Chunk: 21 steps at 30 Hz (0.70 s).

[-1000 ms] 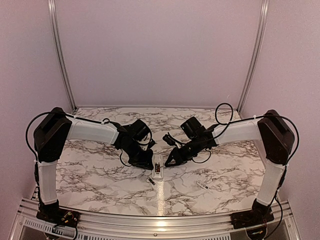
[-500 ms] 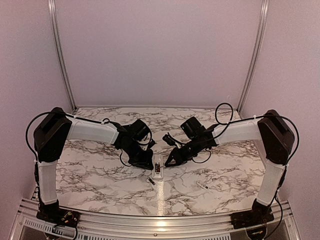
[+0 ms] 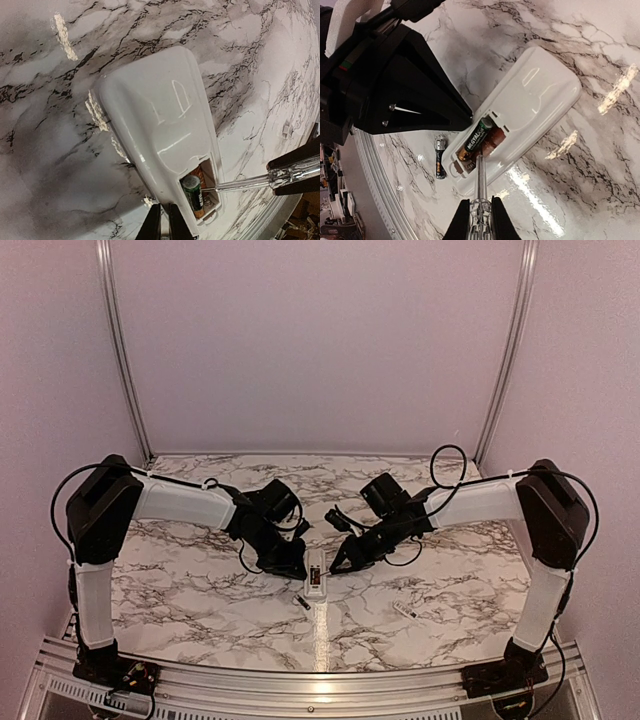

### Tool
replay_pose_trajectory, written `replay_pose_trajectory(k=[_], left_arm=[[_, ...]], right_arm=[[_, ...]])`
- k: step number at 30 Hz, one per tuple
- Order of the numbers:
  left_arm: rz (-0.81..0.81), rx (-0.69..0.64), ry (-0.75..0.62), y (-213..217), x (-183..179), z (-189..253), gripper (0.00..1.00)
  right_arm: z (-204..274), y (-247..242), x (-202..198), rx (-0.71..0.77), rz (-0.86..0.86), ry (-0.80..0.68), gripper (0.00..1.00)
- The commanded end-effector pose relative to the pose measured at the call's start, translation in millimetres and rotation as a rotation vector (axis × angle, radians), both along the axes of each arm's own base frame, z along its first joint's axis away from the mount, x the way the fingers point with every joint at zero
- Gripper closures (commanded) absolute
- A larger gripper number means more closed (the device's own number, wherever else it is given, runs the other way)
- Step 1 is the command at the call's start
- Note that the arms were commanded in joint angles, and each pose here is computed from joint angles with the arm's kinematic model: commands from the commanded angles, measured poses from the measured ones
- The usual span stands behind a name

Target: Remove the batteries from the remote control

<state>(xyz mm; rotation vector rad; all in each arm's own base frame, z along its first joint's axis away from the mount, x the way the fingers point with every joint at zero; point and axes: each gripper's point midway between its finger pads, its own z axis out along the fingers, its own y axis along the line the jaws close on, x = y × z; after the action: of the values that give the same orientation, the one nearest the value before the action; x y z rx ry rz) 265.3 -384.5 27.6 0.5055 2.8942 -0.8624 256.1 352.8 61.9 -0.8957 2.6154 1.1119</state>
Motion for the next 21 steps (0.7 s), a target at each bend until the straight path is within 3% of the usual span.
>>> replay_pose_trajectory(k=[1, 21], left_arm=[[0.008, 0.006, 0.004, 4, -5, -5, 0.92], [0.023, -0.013, -0.007, 13, -17, -1, 0.92]], right_arm=[[-16, -14, -17, -0.121, -0.018, 0.066, 1.00], [-6, 1, -28, -0.120, -0.013, 0.052, 1.00]])
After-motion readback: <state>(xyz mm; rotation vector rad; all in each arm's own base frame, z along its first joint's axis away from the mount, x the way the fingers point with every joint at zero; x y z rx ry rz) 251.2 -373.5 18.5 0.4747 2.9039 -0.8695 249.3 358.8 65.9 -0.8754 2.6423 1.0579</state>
